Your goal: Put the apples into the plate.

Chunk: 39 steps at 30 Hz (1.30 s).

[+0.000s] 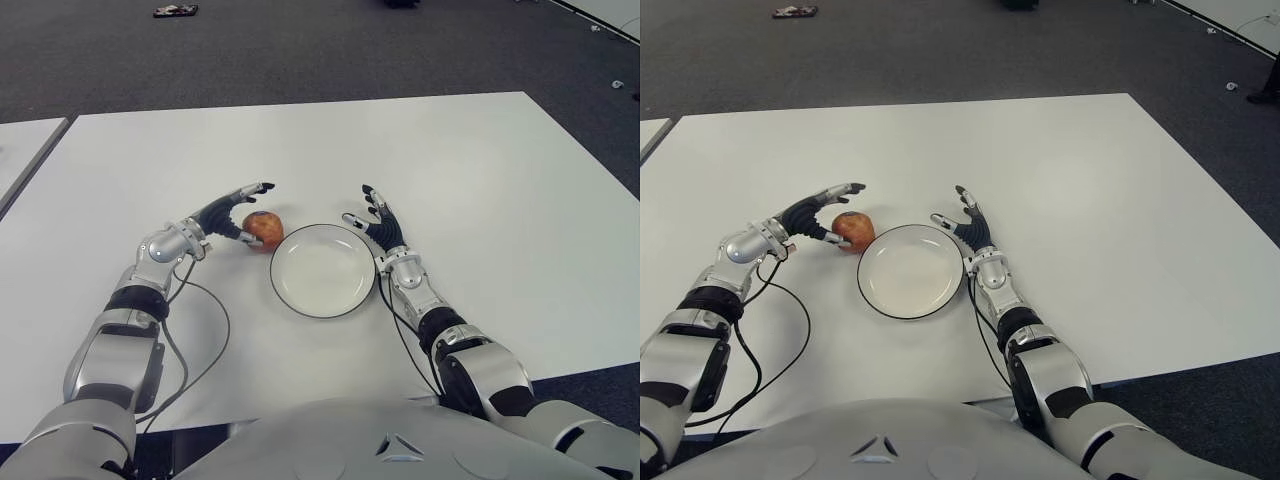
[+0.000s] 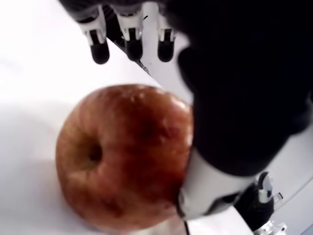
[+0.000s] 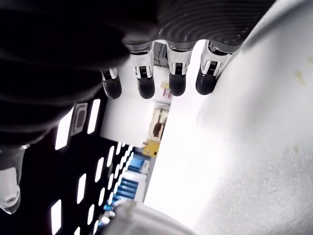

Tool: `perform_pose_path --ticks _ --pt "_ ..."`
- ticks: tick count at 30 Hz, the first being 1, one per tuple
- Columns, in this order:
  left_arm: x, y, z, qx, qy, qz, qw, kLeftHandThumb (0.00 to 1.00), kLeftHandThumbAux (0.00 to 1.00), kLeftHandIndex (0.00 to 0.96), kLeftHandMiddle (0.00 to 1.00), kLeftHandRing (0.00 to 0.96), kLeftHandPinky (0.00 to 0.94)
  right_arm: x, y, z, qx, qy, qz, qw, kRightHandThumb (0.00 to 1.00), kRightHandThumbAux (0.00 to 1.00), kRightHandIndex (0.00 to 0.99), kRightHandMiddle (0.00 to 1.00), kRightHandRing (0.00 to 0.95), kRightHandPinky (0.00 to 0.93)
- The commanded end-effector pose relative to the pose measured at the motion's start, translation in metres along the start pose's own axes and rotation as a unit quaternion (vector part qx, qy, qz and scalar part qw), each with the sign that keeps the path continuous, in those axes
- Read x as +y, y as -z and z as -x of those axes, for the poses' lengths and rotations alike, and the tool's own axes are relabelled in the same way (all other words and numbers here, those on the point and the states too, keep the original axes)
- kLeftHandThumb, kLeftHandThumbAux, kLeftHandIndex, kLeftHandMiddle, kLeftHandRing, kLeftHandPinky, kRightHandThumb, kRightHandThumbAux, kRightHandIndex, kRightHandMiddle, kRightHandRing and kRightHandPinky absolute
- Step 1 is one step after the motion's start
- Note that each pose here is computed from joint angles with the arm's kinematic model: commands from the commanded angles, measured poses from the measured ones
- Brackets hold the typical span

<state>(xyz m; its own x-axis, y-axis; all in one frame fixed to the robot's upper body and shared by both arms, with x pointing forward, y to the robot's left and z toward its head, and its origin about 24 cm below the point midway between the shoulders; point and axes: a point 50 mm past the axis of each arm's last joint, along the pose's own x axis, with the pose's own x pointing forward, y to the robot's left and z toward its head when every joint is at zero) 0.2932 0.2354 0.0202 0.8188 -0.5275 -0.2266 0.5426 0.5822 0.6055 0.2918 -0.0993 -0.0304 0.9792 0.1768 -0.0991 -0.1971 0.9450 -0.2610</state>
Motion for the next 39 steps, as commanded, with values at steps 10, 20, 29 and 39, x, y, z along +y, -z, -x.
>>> perform_pose_path --ticks 10,20,29,39 --pt "-0.0055 0.0096 0.0062 0.041 0.019 -0.001 0.999 0.0 0.343 0.0 0.0 0.0 0.0 0.0106 0.0176 0.0105 0.049 -0.02 0.0 0.999 0.049 0.528 0.0 0.0 0.0 0.001" --pt "-0.0064 0.0093 0.0066 0.037 0.02 -0.006 0.999 0.0 0.338 0.0 0.0 0.0 0.0 0.0109 0.0176 0.0106 0.049 -0.022 -0.003 0.999 0.053 0.539 0.0 0.0 0.0 0.0" --pt "-0.0053 0.0063 0.0052 0.028 0.024 -0.01 0.999 0.0 0.344 0.0 0.0 0.0 0.0 0.0105 0.0174 0.0103 0.049 -0.021 -0.004 0.999 0.059 0.54 0.0 0.0 0.0 0.0" --pt "-0.0037 0.0064 0.0051 0.03 0.022 0.003 0.999 0.0 0.365 0.0 0.0 0.0 0.0 0.0096 0.0177 0.0106 0.049 -0.022 -0.002 0.999 0.058 0.531 0.0 0.0 0.0 0.0"
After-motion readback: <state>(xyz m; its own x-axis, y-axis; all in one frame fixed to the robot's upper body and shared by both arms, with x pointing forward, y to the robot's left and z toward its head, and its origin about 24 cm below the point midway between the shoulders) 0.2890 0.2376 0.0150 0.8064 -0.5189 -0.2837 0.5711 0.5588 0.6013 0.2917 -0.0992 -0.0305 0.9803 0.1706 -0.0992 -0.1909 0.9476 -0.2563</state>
